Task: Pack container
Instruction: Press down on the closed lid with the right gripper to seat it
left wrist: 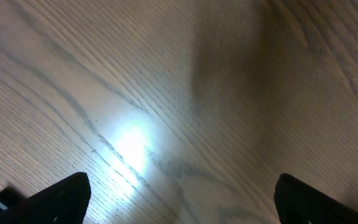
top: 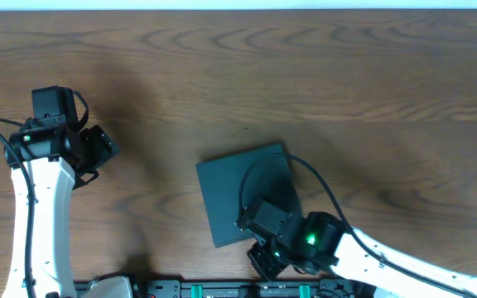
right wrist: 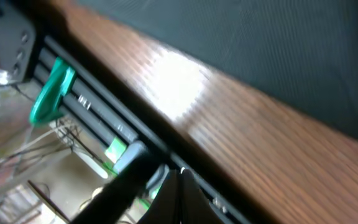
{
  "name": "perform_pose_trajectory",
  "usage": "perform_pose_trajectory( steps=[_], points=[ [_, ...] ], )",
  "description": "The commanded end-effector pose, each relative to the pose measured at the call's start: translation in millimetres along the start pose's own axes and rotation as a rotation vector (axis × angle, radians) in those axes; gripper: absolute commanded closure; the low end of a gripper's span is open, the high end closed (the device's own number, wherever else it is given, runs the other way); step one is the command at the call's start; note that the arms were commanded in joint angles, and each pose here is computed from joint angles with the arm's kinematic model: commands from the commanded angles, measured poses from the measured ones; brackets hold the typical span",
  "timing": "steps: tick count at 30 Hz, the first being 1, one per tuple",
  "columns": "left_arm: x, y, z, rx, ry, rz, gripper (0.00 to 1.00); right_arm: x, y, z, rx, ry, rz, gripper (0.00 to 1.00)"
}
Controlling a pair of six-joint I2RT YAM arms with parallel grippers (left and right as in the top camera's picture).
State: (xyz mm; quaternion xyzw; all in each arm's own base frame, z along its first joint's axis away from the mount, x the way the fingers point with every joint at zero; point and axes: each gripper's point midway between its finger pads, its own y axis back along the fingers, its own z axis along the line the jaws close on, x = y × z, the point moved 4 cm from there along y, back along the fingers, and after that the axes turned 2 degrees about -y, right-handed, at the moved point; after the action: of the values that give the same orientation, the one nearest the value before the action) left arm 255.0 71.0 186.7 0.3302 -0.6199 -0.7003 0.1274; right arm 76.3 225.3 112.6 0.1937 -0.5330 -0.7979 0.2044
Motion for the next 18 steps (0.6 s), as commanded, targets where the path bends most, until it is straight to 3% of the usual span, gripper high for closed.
perform_pose_trajectory(
  steps=[1,12,18],
  points=[
    [-0.5,-1.8,1.2,-0.006,-0.003,0.009,0.05,-3.0,-15.2,-1.7,0.018,-0.058,0.013,0.99],
    [-0.5,-1.8,1.2,-0.006,-0.003,0.009,0.05,-55.8,-50.9,14.7,-0.056,-0.01,-0.135,0.98],
    [-0.5,-1.8,1.2,-0.006,-0.003,0.009,0.05,-81.5,-53.4,-3.0,-0.007,-0.057,-0.23,0.99]
  ],
)
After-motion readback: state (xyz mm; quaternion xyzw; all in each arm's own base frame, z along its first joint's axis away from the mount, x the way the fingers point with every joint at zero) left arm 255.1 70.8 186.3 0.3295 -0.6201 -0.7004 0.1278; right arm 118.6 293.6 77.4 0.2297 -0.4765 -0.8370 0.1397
